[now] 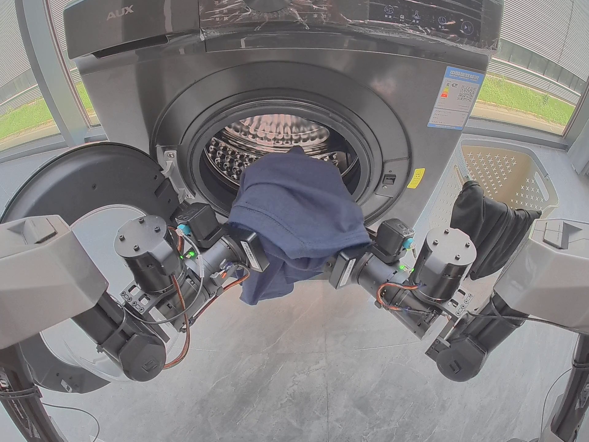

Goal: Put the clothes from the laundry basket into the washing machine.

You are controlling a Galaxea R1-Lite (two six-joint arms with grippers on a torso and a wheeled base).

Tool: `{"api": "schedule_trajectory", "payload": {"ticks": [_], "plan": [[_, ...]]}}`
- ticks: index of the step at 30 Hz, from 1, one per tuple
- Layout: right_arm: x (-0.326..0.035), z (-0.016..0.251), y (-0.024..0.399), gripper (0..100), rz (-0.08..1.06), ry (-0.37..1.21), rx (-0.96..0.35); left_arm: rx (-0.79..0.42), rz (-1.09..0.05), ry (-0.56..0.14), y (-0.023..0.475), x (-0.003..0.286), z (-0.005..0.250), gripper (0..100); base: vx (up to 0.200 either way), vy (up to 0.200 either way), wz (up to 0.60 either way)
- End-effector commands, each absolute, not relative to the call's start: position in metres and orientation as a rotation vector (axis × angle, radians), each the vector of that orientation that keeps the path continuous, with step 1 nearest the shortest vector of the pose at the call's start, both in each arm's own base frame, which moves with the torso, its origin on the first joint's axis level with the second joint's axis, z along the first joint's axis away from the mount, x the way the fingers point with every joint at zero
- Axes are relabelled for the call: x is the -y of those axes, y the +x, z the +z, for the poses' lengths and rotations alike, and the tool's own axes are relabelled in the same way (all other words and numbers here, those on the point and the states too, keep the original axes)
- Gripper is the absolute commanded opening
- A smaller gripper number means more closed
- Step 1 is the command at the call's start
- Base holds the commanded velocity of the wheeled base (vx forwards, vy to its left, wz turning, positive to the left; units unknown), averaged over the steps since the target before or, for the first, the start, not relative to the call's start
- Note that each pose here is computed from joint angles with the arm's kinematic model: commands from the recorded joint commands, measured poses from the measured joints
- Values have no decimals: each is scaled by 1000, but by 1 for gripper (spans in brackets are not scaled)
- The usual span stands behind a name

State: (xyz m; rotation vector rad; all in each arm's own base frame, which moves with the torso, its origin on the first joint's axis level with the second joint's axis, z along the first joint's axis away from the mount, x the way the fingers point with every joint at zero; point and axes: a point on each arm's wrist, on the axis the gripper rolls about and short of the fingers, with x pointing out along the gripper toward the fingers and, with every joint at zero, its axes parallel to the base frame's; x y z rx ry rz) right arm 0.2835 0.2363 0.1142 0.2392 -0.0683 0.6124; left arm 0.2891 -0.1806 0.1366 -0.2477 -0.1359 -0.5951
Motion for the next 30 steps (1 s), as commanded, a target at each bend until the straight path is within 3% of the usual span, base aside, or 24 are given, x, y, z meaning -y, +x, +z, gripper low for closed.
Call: {"api": "schedule_trajectory", "payload": {"ticks": [1, 4, 5, 9, 14, 21, 30], "plan": [[-234, 111, 263, 100, 662, 210, 25, 156, -593, -254, 279, 175, 147, 0, 0, 0, 0], [-234, 111, 263, 100, 662, 210, 25, 156, -593, -254, 279, 175, 147, 0, 0, 0, 0], [-210, 93, 220, 100, 762, 84, -103, 174, -598, -259, 264, 166, 158, 0, 0, 0, 0], [-187, 87, 192, 100, 788, 44, -182, 193, -625, -267, 246, 164, 169, 0, 0, 0, 0], [-164, 93, 168, 100, 814, 41, -200, 178, -622, -249, 240, 158, 166, 0, 0, 0, 0], [-153, 98, 163, 100, 818, 43, -187, 100, -603, -225, 233, 149, 149, 0, 0, 0, 0], [-146, 98, 173, 100, 762, 50, -183, 89, -604, -196, 222, 143, 147, 0, 0, 0, 0]]}}
